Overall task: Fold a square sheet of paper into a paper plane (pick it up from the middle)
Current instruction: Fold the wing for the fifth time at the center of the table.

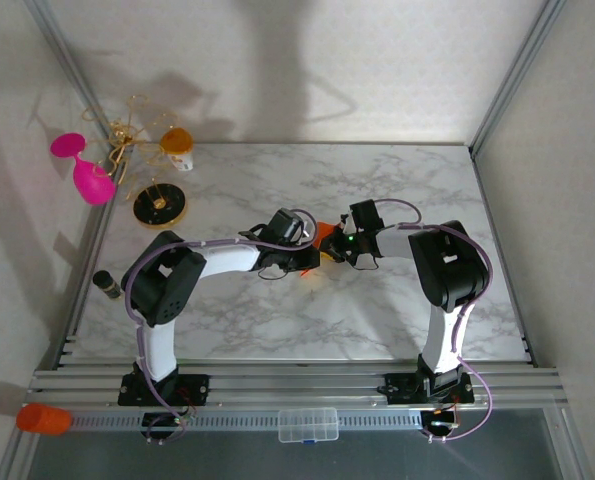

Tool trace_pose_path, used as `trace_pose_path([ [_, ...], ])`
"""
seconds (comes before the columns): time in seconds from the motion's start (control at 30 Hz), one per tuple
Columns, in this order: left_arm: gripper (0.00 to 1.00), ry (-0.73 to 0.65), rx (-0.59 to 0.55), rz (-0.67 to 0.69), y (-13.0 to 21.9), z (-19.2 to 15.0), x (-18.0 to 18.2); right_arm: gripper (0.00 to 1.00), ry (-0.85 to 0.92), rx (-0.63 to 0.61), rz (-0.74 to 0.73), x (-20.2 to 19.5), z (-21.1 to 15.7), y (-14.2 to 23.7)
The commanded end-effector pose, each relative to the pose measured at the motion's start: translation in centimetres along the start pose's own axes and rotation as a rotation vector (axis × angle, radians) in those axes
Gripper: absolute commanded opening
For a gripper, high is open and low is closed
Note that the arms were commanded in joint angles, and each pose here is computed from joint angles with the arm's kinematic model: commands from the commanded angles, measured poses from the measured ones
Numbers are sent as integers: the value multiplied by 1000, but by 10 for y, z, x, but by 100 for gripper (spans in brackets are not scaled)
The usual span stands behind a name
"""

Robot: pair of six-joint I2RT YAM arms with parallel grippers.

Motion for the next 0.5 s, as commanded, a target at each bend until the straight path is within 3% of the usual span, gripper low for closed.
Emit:
trace_pose_path([
  [0.0, 18, 31, 15, 60, -7, -9, 16, 14, -7, 38, -173, -49, -22, -30],
  [0.47, 18, 47, 36, 81, -15, -18, 26, 14, -12, 46, -180, -51, -24, -31],
])
Point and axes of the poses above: each hand's point on the last joint's axis, 136 mm out from that joint toward the fingers, its own y axis back along the fingers, its own x axis along the line the jaws close on, z = x × y, the point moved 3 cm from there along y, back along the fingers, and after that the axes turned 10 degrees about y, right-handed, at the moved point
